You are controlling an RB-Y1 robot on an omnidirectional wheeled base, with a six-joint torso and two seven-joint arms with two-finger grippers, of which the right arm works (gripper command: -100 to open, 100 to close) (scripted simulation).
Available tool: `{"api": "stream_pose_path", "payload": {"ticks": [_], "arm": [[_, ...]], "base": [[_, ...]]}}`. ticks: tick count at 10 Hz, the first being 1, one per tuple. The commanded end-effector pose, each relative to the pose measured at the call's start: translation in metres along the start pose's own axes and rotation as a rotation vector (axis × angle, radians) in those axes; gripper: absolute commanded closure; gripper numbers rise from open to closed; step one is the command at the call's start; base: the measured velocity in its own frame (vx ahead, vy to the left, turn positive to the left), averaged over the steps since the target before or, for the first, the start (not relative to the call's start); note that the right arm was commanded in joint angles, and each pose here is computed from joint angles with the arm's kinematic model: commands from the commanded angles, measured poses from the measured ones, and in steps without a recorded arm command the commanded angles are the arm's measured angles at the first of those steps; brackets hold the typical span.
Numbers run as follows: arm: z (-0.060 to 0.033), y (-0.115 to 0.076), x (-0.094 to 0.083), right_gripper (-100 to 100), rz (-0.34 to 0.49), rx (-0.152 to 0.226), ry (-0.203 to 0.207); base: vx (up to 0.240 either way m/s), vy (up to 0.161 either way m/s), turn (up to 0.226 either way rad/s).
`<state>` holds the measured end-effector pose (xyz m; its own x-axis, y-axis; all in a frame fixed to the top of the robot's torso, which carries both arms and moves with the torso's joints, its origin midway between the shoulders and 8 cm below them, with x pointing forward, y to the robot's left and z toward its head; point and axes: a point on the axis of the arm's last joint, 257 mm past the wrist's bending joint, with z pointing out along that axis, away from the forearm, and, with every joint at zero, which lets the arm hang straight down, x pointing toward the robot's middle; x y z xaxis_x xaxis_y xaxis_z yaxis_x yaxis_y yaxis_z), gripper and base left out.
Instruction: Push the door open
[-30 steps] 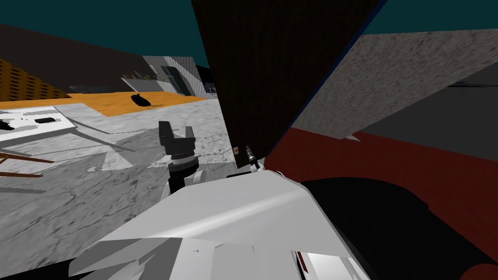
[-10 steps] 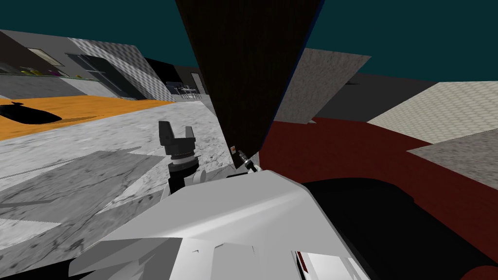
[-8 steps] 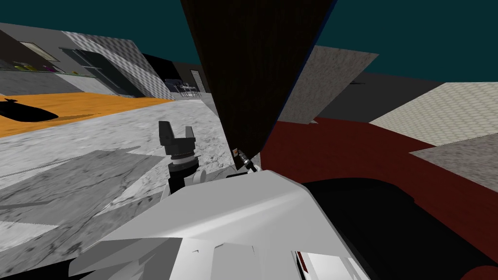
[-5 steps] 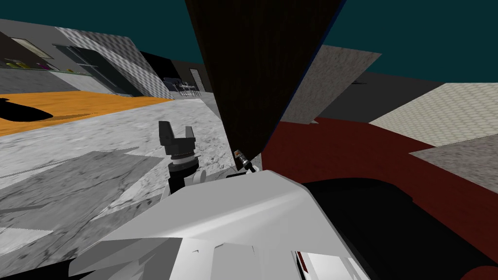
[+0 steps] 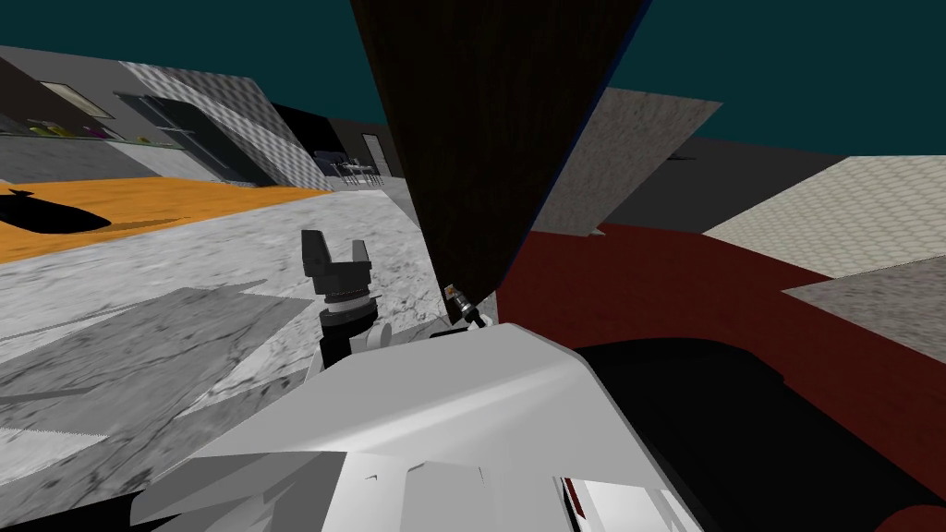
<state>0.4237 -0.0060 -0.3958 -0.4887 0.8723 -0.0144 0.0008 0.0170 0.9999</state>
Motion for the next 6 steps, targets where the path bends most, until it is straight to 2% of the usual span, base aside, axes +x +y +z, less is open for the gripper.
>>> {"api": "stream_pose_path", "payload": {"ticks": [1,2,4,6], "arm": [[0.0005,0.001,0.001,100,0.001,-0.002,0.001],[-0.0053,-0.005,-0.021,100,-0.020,0.011,-0.026],[-0.0080,-0.006,-0.035,100,-0.031,0.015,-0.048],[-0.0100,-0.006,-0.052,100,-0.036,0.017,-0.081]], "base": [[0.000,0.000,0.000],[0.084,0.092,-0.037],[0.122,0.154,-0.054],[0.142,0.197,-0.069]]}}
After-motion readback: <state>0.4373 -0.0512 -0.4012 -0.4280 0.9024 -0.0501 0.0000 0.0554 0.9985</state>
